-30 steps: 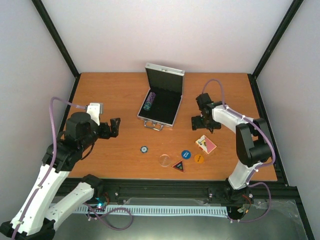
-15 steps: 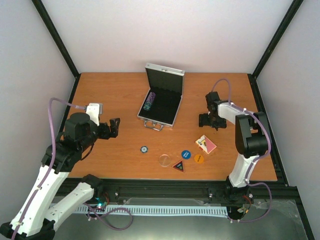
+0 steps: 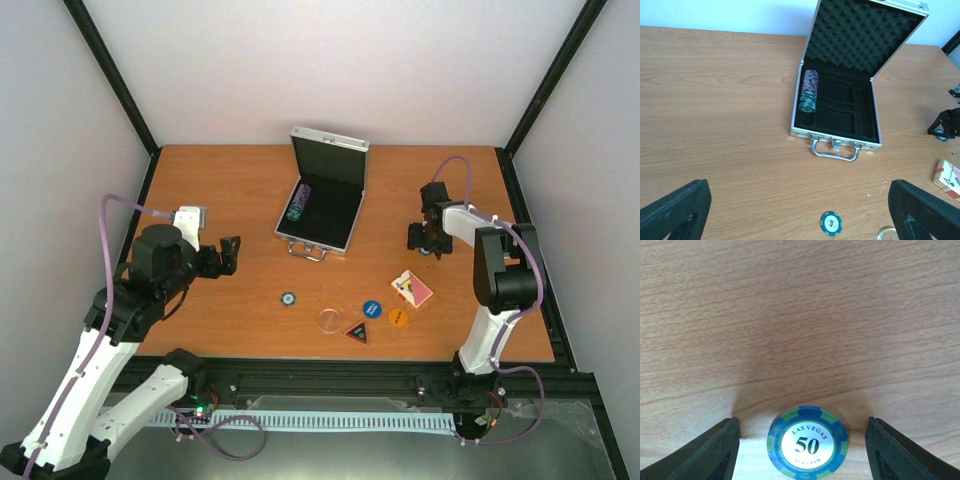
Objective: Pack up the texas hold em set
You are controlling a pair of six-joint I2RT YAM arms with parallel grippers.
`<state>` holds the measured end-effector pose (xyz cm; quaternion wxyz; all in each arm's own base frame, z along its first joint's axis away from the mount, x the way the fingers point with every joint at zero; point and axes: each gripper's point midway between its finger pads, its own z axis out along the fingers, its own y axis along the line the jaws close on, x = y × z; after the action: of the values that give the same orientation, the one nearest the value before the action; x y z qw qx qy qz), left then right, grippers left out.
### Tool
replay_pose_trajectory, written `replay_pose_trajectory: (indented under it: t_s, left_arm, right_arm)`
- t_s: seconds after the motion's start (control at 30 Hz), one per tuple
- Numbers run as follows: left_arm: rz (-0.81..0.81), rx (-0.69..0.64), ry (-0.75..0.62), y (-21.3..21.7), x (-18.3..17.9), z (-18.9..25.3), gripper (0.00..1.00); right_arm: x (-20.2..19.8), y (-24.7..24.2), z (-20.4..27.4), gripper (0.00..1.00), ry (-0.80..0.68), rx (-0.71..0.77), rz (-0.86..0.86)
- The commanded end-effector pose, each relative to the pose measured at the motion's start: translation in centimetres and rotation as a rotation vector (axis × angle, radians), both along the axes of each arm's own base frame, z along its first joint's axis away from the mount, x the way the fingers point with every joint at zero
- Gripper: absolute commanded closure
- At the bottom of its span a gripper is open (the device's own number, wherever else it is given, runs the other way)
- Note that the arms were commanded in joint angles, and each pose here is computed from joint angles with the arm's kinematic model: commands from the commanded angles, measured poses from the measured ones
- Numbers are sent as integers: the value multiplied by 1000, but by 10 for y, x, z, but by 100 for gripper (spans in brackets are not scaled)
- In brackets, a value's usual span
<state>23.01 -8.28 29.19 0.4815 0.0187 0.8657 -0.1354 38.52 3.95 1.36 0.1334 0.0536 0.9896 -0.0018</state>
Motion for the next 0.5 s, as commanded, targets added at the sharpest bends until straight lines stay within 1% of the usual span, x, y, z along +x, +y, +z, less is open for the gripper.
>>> replay_pose_trajectory:
  t_s: [0.0, 0.23, 0.43, 0.47]
  left_arm:
    - [3, 15, -17, 3, 0, 10, 0]
    - [-3, 12, -11, 0, 3, 6, 0]
    - [-6, 9, -6, -1, 3, 3, 0]
    - [-6, 8, -5, -1, 3, 2, 0]
  right_arm:
    - [-34, 1, -21, 30, 95, 37, -19]
    - [-47, 2, -17, 28, 85, 54, -38]
    - [-41, 0, -19, 29, 77, 40, -30]
    - [-39, 1, -21, 32, 77, 42, -29]
